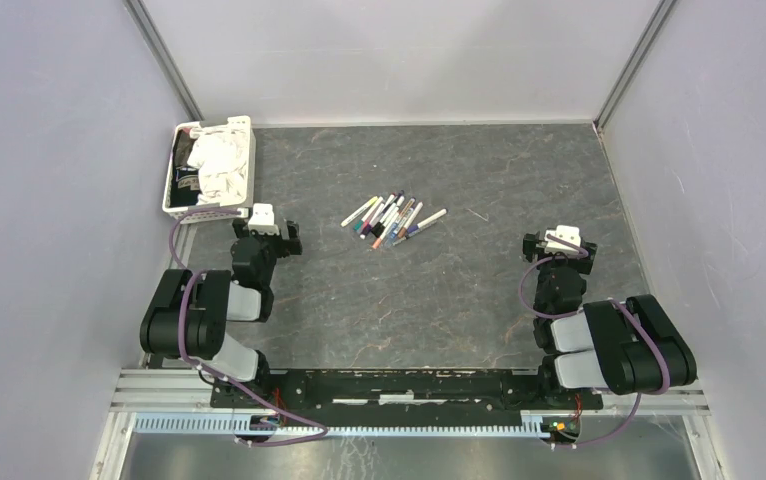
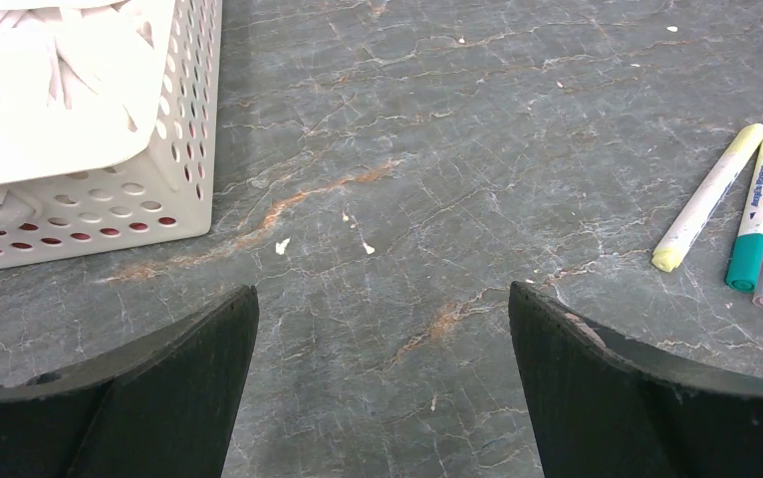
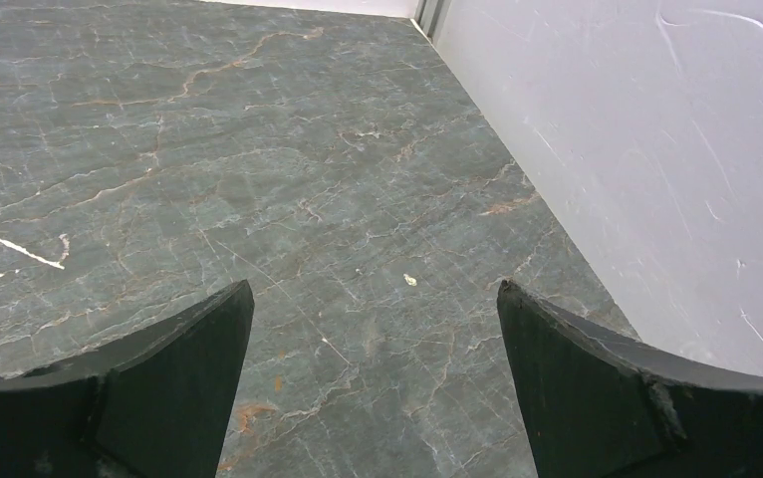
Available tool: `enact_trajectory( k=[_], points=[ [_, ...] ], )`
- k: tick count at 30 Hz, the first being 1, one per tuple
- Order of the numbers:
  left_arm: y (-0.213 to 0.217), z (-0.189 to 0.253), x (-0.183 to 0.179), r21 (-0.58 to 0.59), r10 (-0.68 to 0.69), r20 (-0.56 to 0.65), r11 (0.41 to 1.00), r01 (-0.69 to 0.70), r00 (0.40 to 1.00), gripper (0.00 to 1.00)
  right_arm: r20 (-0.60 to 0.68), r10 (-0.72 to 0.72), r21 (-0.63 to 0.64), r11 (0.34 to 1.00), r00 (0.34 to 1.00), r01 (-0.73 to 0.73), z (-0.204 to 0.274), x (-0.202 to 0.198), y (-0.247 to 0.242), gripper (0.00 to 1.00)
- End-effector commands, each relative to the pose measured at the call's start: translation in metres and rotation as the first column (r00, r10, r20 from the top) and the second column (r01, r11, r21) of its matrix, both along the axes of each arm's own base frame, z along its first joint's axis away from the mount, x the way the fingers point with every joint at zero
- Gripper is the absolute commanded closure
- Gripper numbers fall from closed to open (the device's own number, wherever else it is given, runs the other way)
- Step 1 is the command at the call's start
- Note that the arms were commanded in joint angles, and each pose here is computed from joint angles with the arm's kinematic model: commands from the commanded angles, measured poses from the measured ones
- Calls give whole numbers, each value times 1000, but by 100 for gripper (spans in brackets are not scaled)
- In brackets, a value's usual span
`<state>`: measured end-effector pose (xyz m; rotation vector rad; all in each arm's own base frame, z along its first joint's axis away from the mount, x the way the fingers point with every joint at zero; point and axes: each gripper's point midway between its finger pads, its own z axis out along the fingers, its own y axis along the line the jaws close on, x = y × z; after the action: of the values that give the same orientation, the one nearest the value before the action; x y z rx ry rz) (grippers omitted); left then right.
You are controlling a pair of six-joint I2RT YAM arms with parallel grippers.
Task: Open the pen caps
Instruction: Pick up the pen from the center of the board.
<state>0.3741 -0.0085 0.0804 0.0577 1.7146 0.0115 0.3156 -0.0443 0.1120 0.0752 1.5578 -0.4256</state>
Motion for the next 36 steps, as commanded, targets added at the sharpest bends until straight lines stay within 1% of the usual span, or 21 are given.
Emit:
enact_trajectory(
  k=[1, 10, 12, 13, 14, 15, 16, 17, 18, 19, 20, 21, 23, 25, 26, 27, 29, 30, 31, 33, 36],
  points=[
    [4, 9, 4, -35, 32, 32, 999, -31, 999, 0, -57, 4, 8, 1000, 998, -4, -26, -30, -3, 2],
    [4, 9, 4, -35, 32, 32, 999, -30, 999, 0, -58, 7, 6, 1000, 998, -7, -26, -29, -3, 2],
    [4, 11, 4, -36, 32, 38, 999, -30, 999, 0, -34, -14, 16, 1000, 999, 14, -21, -31, -6, 2],
    [7, 12, 7, -34, 47, 27, 998, -46, 999, 0, -33, 12, 8, 1000, 999, -12, -19, -30, -2, 2],
    [10, 12, 13, -49, 70, -10, 996, -70, 998, 0, -38, 13, -4, 1000, 999, -13, -18, -29, -1, 2],
    [12, 8, 19, -44, 76, -86, 996, -80, 993, 0, -77, -5, 0, 1000, 997, 5, -20, -24, -1, 2],
    [10, 9, 31, -13, 53, -169, 998, -56, 984, 0, -107, -31, 36, 999, 994, 35, -16, -13, -1, 2],
    [5, 7, 41, 33, 4, -267, 999, 5, 964, 0, -159, -74, 103, 990, 984, 91, -21, -9, -3, 2],
    [4, 8, 49, 52, -10, -340, 998, 30, 940, 0, -197, -84, 142, 983, 977, 113, -18, -3, -1, 2],
    [8, 9, 55, 58, 4, -395, 998, 20, 919, 0, -215, -46, 165, 983, 976, 83, -14, 4, 7, 2],
    [11, 11, 57, 58, 12, -425, 998, 14, 905, 1, -207, -7, 202, 978, 978, 49, -5, 11, 15, 2],
    [24, 18, 58, 49, 31, -424, 999, -11, 905, 1, -182, 10, 252, 967, 983, 37, 3, 17, 21, 2],
    [29, 38, 54, 30, 16, -376, 1000, -5, 926, 0, -130, -15, 389, 919, 991, 64, 24, 27, 26, 2],
    [30, 67, 46, 30, 8, -309, 1000, 1, 951, 0, -179, 5, 447, 891, 984, 77, 25, 32, 35, 2],
    [29, 73, 42, 26, 2, -303, 1000, 6, 953, 0, -188, 30, 462, 885, 982, 61, 30, 39, 40, 2],
    [27, 88, 37, 26, -1, -283, 1000, 9, 959, 0, -209, 96, 477, 879, 973, 16, 29, 45, 53, 2],
    [32, 98, 26, 31, 30, -311, 999, -21, 950, 0, -221, 272, 507, 852, 936, -128, 33, 62, 88, 2],
    [34, 106, 26, 40, 35, -311, 999, -24, 950, 0, -236, 287, 512, 849, 928, -132, 37, 71, 98, 2],
    [34, 108, 22, 44, 31, -337, 999, -18, 941, 0, -304, 269, 498, 862, 914, -88, 30, 75, 107, 2],
    [35, 115, 20, 51, 14, -369, 999, 5, 929, 0, -410, 255, 458, 888, 876, -45, 22, 85, 129, 2],
    [34, 115, 14, 46, -9, -406, 998, 31, 914, 0, -494, 283, 442, 896, 822, -43, 13, 98, 172, 2]
  ],
)
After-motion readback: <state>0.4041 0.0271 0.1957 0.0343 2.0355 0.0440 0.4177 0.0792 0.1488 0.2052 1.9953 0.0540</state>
